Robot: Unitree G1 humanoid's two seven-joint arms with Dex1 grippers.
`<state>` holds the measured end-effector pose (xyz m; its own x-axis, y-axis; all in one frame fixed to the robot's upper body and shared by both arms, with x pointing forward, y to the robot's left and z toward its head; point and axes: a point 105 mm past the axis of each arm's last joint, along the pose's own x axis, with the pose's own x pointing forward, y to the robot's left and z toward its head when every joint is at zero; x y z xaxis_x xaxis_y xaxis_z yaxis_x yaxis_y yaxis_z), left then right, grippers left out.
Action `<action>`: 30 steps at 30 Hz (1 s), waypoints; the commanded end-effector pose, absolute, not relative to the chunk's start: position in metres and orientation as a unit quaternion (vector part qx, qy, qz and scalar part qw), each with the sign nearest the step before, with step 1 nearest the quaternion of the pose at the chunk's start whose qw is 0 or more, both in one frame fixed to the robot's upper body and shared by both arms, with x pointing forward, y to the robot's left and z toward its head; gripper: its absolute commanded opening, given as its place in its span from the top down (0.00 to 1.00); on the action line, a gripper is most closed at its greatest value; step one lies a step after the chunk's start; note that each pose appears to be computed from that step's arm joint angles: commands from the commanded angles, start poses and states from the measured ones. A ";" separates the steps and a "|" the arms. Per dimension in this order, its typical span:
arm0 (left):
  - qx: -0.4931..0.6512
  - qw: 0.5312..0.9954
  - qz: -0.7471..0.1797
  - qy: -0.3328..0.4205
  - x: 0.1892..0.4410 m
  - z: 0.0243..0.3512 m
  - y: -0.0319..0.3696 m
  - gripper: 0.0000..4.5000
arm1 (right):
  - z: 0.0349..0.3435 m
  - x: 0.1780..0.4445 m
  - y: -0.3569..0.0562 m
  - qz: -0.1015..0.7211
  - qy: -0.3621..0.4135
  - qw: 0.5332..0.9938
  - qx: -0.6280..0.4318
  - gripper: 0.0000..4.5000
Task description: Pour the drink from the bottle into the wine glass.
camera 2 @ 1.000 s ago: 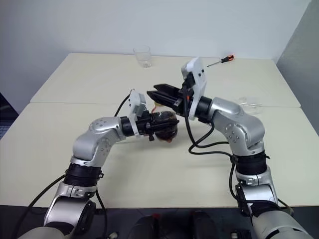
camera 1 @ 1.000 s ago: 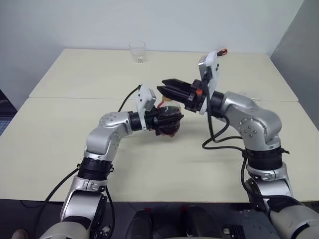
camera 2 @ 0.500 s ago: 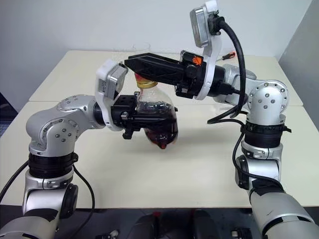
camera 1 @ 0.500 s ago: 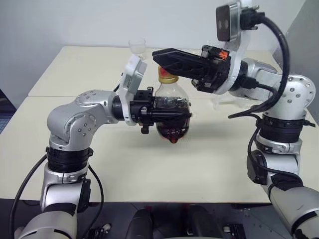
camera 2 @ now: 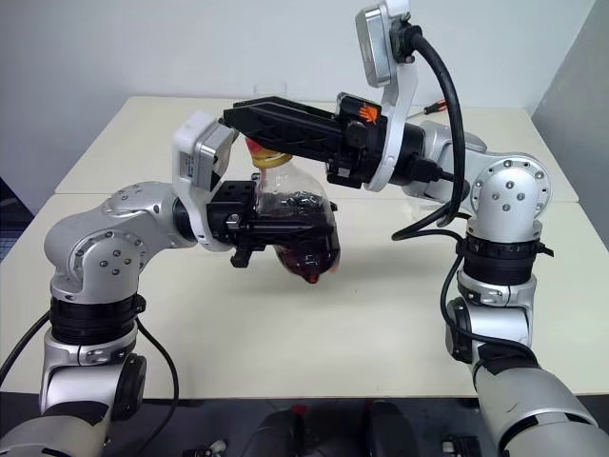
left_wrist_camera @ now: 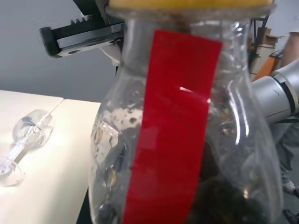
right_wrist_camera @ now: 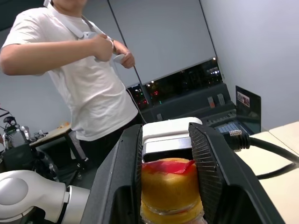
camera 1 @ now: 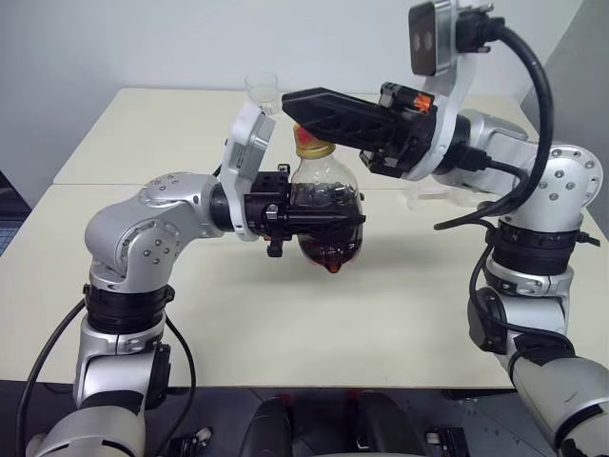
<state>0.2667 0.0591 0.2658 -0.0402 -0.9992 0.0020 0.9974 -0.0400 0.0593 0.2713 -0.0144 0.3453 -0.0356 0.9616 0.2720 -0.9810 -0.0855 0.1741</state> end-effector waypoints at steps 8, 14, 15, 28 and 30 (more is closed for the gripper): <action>0.033 0.693 -0.720 -0.031 0.264 0.269 0.057 0.68 | 0.359 0.270 -0.019 0.698 -0.061 0.695 0.162 0.01; 0.021 0.754 -0.657 -0.008 0.291 0.256 0.070 0.68 | 0.356 0.272 -0.020 0.648 -0.088 0.749 0.103 0.01; 0.025 0.761 -0.648 -0.003 0.295 0.251 0.073 0.68 | 0.353 0.273 -0.017 0.636 -0.096 0.760 0.087 0.01; 0.065 0.787 -0.613 0.023 0.314 0.210 0.085 0.68 | 0.304 0.284 0.020 0.559 -0.115 0.819 -0.058 0.01; 0.070 0.781 -0.620 0.023 0.311 0.208 0.084 0.68 | 0.303 0.286 0.024 0.555 -0.113 0.822 -0.052 0.01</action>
